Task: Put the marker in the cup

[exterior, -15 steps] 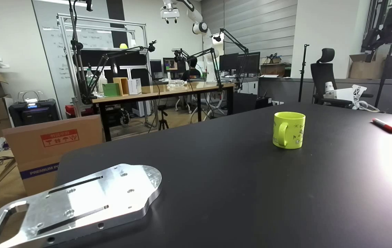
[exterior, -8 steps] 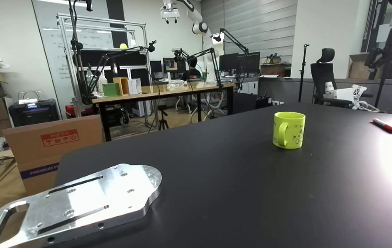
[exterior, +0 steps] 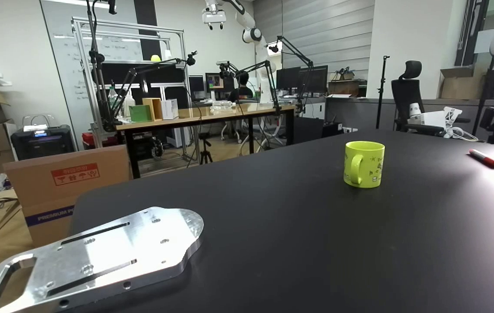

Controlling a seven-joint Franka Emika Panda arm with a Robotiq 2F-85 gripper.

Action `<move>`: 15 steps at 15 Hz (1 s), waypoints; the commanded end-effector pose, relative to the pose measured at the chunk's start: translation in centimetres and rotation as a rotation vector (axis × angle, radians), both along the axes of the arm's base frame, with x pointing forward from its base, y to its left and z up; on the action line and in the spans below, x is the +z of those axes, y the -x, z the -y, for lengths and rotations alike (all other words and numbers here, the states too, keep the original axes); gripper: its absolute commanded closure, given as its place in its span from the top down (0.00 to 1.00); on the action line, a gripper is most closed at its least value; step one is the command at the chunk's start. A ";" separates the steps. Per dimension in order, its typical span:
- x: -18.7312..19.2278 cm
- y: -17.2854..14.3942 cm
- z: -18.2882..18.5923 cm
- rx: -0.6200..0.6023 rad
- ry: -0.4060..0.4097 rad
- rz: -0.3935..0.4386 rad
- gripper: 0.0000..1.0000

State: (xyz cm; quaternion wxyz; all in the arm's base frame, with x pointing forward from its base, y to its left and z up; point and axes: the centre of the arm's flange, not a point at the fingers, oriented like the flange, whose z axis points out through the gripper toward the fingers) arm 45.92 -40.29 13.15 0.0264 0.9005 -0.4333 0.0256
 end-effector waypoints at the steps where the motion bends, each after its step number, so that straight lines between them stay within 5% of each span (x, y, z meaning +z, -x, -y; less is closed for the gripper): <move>1: -1.5 -1.0 1.4 -0.054 -0.032 0.037 1.00; 15: -2.2 -0.9 1.6 -0.281 -0.048 0.035 1.00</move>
